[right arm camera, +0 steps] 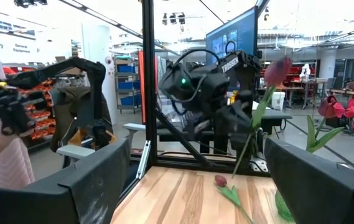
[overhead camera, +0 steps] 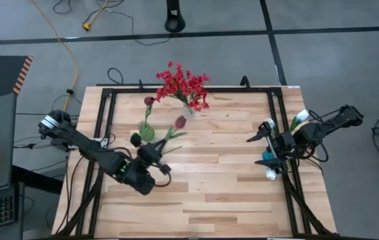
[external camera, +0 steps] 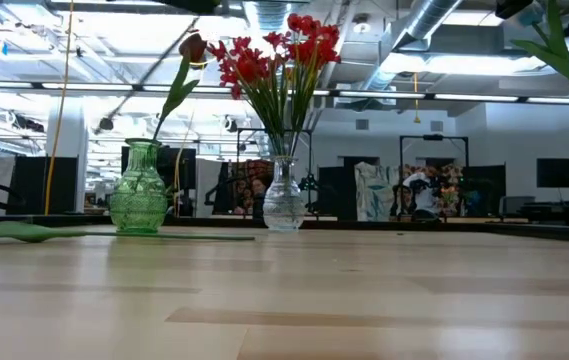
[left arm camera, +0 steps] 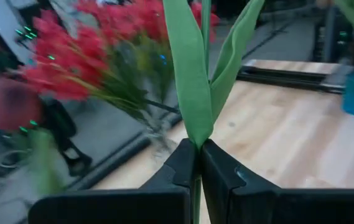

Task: Sort flowers into vase by color
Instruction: Put the right dark red tulip into the green vase, then move the blue vase to the top of the table

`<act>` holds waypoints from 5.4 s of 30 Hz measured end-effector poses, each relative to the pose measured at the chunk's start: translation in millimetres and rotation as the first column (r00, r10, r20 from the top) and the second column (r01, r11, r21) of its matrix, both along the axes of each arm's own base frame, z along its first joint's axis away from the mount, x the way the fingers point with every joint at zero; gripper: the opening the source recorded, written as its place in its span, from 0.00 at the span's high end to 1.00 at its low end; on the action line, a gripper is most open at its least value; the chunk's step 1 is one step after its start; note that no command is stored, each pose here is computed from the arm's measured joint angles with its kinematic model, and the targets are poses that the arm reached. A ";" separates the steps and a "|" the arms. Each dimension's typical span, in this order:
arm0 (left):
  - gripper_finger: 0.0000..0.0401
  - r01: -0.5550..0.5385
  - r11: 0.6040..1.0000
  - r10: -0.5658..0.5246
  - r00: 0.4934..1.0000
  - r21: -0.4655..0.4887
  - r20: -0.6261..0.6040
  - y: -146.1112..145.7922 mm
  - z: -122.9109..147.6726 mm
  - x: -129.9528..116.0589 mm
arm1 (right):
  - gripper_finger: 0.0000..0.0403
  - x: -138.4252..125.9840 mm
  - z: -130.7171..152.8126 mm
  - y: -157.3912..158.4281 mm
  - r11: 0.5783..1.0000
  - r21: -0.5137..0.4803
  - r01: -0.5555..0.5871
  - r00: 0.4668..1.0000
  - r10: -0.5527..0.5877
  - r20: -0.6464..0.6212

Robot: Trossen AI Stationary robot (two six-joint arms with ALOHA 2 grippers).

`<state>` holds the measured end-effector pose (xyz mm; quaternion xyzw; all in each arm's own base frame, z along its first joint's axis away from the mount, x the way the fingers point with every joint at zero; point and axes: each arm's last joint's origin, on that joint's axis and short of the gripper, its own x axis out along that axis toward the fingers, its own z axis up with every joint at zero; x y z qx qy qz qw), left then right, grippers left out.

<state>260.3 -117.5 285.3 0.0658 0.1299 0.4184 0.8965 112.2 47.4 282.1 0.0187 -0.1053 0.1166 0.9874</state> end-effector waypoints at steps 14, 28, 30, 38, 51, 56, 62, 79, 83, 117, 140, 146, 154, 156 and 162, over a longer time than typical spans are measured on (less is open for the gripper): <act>1.00 -0.152 0.977 0.138 0.986 0.150 0.099 29.8 23.7 -53.0 | 0.01 0.0 0.0 0.0 1.000 0.000 0.000 1.000 0.000 0.000; 1.00 -0.291 0.948 0.276 0.953 0.128 0.124 65.0 18.4 -55.6 | 0.01 0.0 0.0 0.0 1.000 -0.001 0.000 1.000 0.000 0.000; 1.00 -0.307 0.944 0.291 0.948 0.121 0.133 68.1 18.3 -54.7 | 0.01 0.0 0.0 0.0 1.000 -0.001 0.000 1.000 0.000 0.000; 1.00 -0.297 0.952 0.279 0.940 0.068 0.195 62.5 19.3 -50.5 | 0.01 0.1 0.0 0.0 1.000 -0.002 0.001 1.000 -0.001 0.000; 1.00 -0.108 0.994 0.108 0.994 0.000 0.029 18.6 -6.6 8.0 | 0.01 0.0 0.0 0.0 1.000 -0.004 0.002 1.000 -0.002 0.001; 1.00 0.117 0.993 -0.117 0.991 -0.018 -0.056 14.7 -5.8 49.6 | 0.01 0.1 0.0 0.0 1.000 -0.004 0.002 1.000 -0.002 0.001; 1.00 0.315 0.937 -0.316 0.949 0.150 -0.018 22.7 26.9 67.8 | 0.01 0.1 0.0 0.0 1.000 0.000 0.001 1.000 -0.001 0.000; 1.00 0.365 0.893 -0.448 0.768 0.262 0.458 100.9 16.8 -90.4 | 0.01 0.1 -0.1 0.0 1.000 0.000 0.001 1.000 -0.001 0.000; 1.00 0.331 0.911 -0.413 0.754 0.247 0.511 104.8 3.6 -116.9 | 0.01 0.1 -0.1 0.0 1.000 -0.001 0.001 1.000 -0.001 -0.001; 1.00 0.244 0.943 -0.306 0.903 0.224 0.301 117.3 -29.6 -113.1 | 0.01 0.2 -0.7 0.0 1.000 -0.004 0.001 1.000 -0.001 -0.007; 0.54 0.103 0.990 -0.132 0.928 0.101 0.349 114.8 -30.1 -115.2 | 0.01 0.2 -0.7 0.0 1.000 -0.003 0.001 1.000 -0.001 -0.006; 0.47 0.061 0.994 -0.088 0.939 0.088 0.334 108.9 -23.2 -116.7 | 0.01 0.2 -0.7 0.0 1.000 -0.003 0.001 1.000 -0.001 -0.006; 0.47 0.145 0.982 -0.177 0.931 0.122 0.320 96.1 -11.8 -118.2 | 0.01 0.0 0.0 -0.1 1.000 0.000 0.001 1.000 -0.001 0.000; 0.47 0.166 0.978 -0.199 0.927 0.129 0.318 92.9 -9.0 -118.9 | 0.01 0.0 0.0 0.1 1.000 0.002 -0.001 1.000 0.001 0.000; 0.47 0.215 0.967 -0.248 0.916 0.136 0.315 85.7 -6.9 -120.2 | 0.01 -1.9 7.5 -0.5 0.995 0.097 -0.025 0.998 0.019 0.059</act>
